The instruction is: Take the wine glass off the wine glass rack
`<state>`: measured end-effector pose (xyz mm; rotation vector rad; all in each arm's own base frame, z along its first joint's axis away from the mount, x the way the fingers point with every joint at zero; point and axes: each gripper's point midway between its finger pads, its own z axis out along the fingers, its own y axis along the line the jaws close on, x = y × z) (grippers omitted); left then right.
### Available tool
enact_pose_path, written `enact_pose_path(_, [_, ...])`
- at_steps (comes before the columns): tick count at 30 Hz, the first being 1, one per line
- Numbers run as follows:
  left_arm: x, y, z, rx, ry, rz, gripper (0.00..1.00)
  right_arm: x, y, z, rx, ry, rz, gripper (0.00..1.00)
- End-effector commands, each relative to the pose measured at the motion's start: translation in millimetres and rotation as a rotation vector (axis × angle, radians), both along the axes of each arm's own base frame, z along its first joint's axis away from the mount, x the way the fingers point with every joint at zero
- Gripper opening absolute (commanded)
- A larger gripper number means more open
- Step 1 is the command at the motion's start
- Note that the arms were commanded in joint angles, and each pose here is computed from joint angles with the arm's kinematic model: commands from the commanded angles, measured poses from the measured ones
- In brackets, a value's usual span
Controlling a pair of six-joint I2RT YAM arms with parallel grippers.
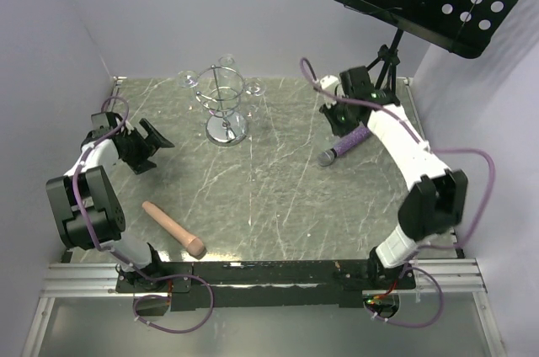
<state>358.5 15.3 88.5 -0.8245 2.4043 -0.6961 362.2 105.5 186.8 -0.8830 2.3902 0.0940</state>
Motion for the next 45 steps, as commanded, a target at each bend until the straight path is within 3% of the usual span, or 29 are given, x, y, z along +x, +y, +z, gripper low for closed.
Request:
enact_pose_path(1, [8,12,4,0.061,-0.009,0.001,1.00,28,-10,8,-0.035,0.018,-0.123,0.00])
enact_pose_path(19, [-6,5,8,0.057,-0.044,-0.003,1.00,75,-11,-33,-0.067,0.083,-0.174,0.00])
enact_pose_path(42, [-6,4,11,0.063,-0.067,-0.008,1.00,91,-11,-71,-0.096,0.153,-0.183,0.00])
enact_pose_path(45, [-6,4,12,0.062,-0.071,-0.010,1.00,93,-11,-73,-0.099,0.152,-0.183,0.04])
